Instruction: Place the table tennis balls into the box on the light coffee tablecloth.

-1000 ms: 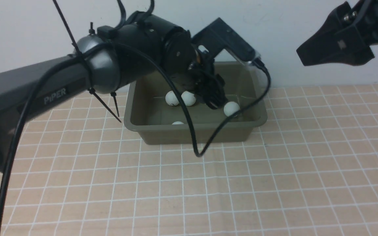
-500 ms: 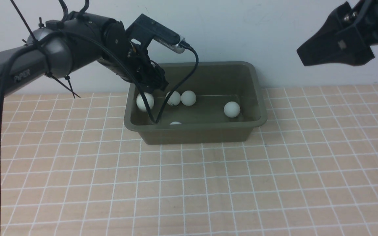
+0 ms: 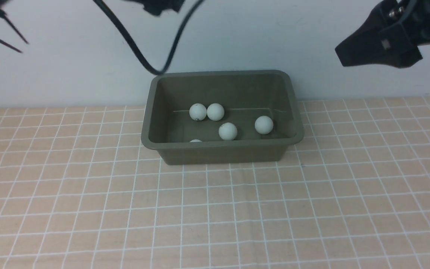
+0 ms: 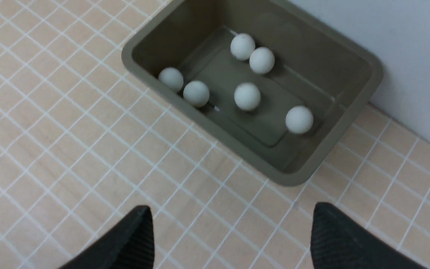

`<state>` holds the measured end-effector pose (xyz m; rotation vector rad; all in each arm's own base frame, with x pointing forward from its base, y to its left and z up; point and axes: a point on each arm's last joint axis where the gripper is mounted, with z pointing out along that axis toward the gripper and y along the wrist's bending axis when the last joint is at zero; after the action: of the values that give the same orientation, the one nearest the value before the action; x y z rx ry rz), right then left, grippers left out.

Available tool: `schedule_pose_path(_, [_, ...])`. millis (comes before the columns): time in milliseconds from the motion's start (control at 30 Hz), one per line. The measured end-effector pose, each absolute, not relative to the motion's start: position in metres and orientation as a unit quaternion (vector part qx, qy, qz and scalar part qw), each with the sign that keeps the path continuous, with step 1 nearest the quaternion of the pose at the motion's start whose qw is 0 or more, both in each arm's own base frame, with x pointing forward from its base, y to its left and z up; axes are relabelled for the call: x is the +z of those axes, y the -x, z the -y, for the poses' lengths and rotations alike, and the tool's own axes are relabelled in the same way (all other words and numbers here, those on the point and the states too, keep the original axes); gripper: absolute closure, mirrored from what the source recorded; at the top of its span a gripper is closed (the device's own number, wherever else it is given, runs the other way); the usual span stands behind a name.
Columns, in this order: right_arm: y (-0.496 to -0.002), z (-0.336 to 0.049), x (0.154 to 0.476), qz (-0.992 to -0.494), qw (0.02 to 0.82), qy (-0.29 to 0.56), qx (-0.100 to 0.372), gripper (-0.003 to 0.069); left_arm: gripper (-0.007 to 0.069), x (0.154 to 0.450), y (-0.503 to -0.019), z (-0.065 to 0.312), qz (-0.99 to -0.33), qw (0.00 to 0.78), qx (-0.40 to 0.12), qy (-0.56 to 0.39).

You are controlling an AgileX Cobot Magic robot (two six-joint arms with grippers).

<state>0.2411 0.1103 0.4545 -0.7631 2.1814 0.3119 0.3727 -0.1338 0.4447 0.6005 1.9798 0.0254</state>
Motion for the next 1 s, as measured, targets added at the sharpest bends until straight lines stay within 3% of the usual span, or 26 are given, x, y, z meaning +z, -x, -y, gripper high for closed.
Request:
schedule_pose_path(33, [-0.245,-0.111,0.458,-0.848,0.42,0.298,0.121,0.0147,0.0228,0.466,-0.356,0.128,-0.813,0.533,0.001,-0.236])
schedule_pose_path(200, [-0.245,-0.104,0.482,-0.797,0.525,0.288,0.081,0.0147,0.0301,0.505,-0.314,0.114,-0.795,0.565,-0.023,-0.219])
schedule_pose_path(433, [-0.181,-0.07,0.53,-0.721,0.643,0.256,0.019,0.0147,0.0392,0.501,-0.31,0.113,-0.81,0.537,-0.018,-0.233])
schedule_pose_path(533, [-0.159,-0.06,0.531,-0.708,0.658,0.257,0.008,0.0147,0.041,0.498,-0.313,0.114,-0.812,0.533,-0.017,-0.236])
schedule_pose_path(700, [-0.117,-0.038,0.49,-0.709,0.66,0.248,-0.025,0.0147,0.0421,0.49,-0.321,0.118,-0.818,0.523,-0.019,-0.238])
schedule_pose_path(933, [-0.09,-0.029,0.386,-0.718,0.66,0.223,0.007,0.0147,0.0421,0.485,-0.325,0.121,-0.822,0.516,-0.028,-0.238])
schedule_pose_path(1000, [-0.086,-0.028,0.375,-0.714,0.667,0.215,0.015,0.0148,0.0421,0.485,-0.325,0.121,-0.823,0.516,-0.03,-0.238])
